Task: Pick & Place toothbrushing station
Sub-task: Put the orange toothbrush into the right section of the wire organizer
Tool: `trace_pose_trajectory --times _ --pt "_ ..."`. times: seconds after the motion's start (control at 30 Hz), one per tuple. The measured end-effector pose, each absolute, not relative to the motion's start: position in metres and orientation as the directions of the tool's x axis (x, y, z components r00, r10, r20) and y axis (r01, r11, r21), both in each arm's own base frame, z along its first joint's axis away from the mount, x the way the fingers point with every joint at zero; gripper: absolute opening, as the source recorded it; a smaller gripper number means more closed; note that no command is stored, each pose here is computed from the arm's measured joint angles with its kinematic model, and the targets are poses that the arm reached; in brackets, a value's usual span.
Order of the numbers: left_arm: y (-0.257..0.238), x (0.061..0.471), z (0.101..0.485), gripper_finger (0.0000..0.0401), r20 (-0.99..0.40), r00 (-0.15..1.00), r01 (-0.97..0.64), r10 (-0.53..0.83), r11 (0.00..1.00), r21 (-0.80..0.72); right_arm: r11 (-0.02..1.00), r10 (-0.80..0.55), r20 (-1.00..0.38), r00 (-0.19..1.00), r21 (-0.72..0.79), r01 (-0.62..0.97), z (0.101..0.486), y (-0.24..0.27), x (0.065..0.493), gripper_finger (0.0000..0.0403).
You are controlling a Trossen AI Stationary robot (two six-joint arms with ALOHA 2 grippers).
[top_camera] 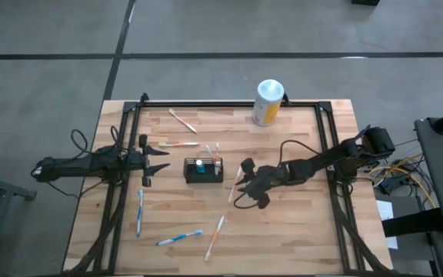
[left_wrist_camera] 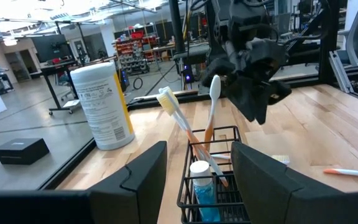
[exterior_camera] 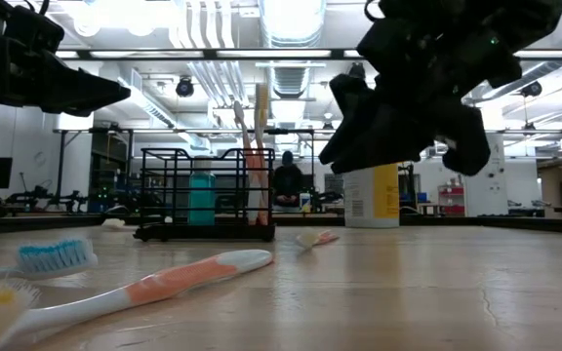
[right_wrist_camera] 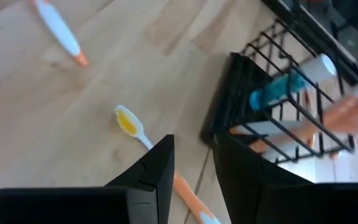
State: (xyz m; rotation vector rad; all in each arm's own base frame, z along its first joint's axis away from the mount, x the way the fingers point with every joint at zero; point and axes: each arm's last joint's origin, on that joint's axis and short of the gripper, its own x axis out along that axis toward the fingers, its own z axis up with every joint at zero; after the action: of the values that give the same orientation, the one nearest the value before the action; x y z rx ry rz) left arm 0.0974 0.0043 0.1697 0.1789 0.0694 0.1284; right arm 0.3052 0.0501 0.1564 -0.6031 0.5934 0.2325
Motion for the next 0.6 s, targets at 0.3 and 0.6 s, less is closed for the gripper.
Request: trace_pose_trajectory --times 0.3,0.6 --pt "0.004 0.097 0.17 0.0187 -0.058 0.989 -0.121 0.133 0.976 0.182 0.734 0.107 -0.624 0.774 -0.476 -0.484 0.142 0.055 0.32 0.0107" --pt "0.004 0.097 0.17 0.0187 -0.058 0.989 -0.122 0.134 0.976 0.182 0.678 0.115 -0.66 0.743 -0.494 -0.544 0.123 0.059 0.341 0.0107"
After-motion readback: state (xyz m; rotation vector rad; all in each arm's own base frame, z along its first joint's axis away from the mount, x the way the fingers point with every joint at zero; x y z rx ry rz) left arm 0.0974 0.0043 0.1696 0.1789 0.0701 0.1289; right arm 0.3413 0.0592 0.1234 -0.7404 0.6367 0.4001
